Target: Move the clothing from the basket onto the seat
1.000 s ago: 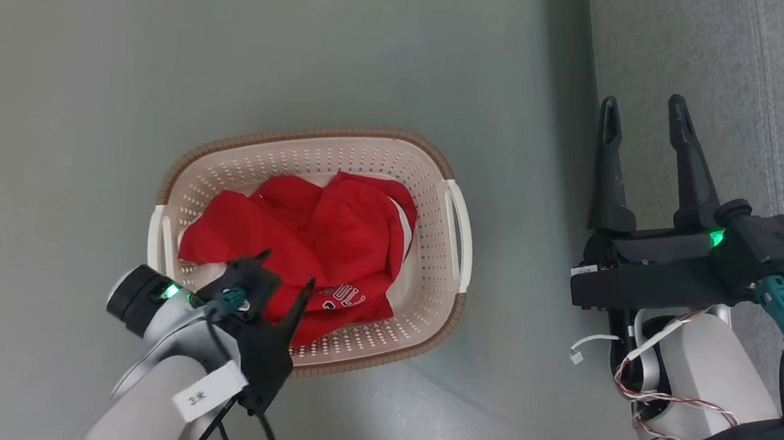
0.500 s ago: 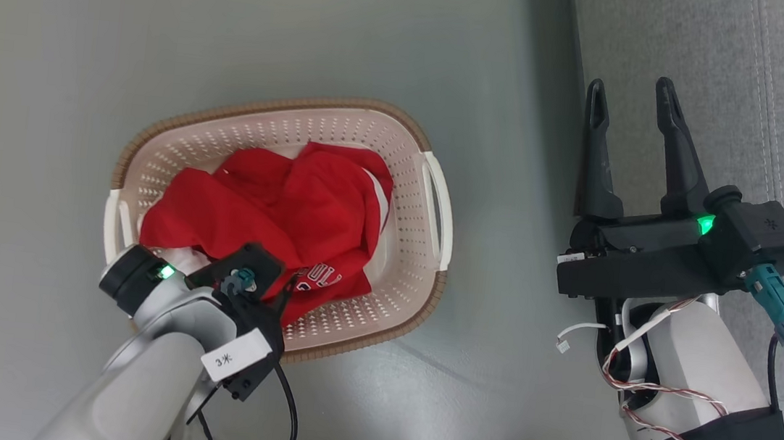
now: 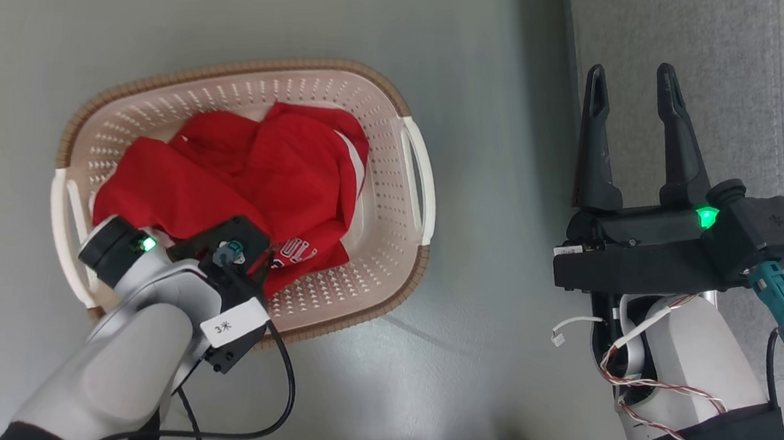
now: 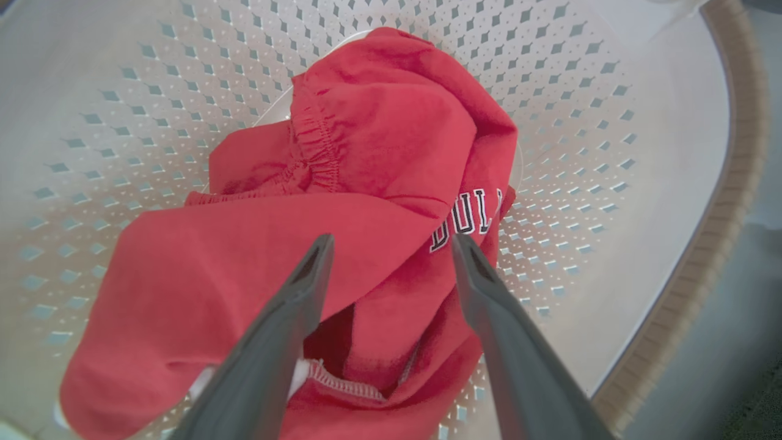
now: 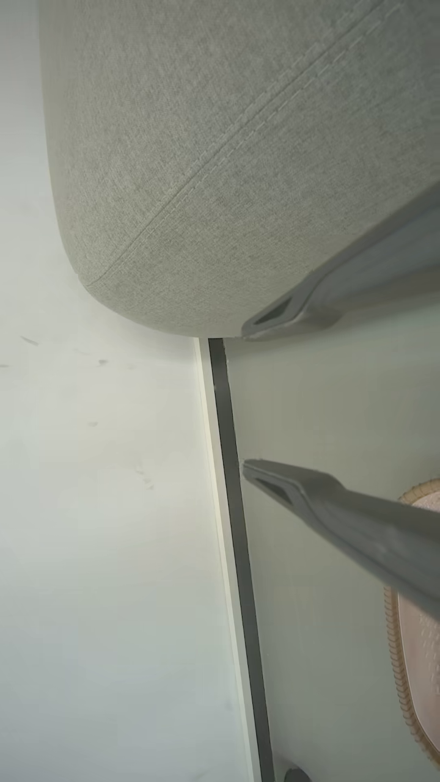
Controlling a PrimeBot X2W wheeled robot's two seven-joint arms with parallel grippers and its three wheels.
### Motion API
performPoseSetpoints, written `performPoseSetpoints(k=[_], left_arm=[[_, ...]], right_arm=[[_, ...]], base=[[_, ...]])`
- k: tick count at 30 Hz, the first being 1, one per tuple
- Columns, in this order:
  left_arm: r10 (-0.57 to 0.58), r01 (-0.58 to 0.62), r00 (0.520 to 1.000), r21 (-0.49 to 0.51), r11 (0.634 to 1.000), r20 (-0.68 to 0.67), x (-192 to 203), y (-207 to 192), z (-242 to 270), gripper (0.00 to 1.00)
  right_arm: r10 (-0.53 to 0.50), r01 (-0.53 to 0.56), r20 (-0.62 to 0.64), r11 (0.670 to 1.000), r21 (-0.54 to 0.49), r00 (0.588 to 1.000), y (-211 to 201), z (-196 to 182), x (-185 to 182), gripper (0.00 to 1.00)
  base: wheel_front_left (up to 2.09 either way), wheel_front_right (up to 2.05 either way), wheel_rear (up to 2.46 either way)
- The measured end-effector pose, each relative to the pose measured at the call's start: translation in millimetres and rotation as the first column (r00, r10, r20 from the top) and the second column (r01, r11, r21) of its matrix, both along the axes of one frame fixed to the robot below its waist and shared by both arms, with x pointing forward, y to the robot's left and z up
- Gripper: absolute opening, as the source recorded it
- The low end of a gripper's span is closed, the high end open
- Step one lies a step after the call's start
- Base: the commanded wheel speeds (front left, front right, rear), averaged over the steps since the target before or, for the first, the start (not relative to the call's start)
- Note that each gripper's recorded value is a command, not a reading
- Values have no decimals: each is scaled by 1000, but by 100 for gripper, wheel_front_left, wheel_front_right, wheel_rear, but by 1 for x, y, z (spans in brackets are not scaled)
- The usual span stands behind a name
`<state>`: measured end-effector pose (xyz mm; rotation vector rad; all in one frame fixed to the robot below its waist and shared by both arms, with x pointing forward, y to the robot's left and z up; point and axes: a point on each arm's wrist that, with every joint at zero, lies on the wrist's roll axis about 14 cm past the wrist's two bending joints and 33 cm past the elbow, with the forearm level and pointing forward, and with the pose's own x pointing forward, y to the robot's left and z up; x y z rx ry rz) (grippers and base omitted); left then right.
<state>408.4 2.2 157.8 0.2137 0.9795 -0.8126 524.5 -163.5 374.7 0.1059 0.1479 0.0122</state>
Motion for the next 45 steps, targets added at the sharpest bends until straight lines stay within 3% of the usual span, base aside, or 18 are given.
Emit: performPoseSetpoints(k=[8,18,20,21,22,23,32,45], left_arm=[[-62,63,998,52,997,-9,-2,5,-19,100],[-141,138,990,196,971,5,6,25,-43,100],[-144,140,990,208,968,5,6,26,-45,41],[-147,143,989,213,967,5,6,27,-46,26],[-145,141,989,220,965,4,6,28,-47,26],[-148,143,989,226,963,3,6,30,-47,0],[-146,138,989,257,957,12,10,35,-50,0],[-60,47,994,149,988,88,23,13,-17,0]], right_arm=[[-11,11,-25,1000,-1,1000,-3,-13,-1,100],[-16,16,-43,1000,2,999,-4,-25,-1,100],[-17,17,-44,1000,2,999,-4,-26,-1,100],[-17,17,-44,1000,2,999,-4,-26,-1,100],[-17,18,-44,1000,2,999,-4,-26,-1,100],[-18,18,-45,1000,2,999,-4,-26,-1,100],[-19,19,-41,1000,2,999,-4,-26,1,100],[-21,21,-8,1000,13,1000,-2,-9,5,100]], base=[[0,0,0],[0,0,0],[0,0,0],[0,0,0],[0,0,0],[0,0,0],[0,0,0],[0,0,0]])
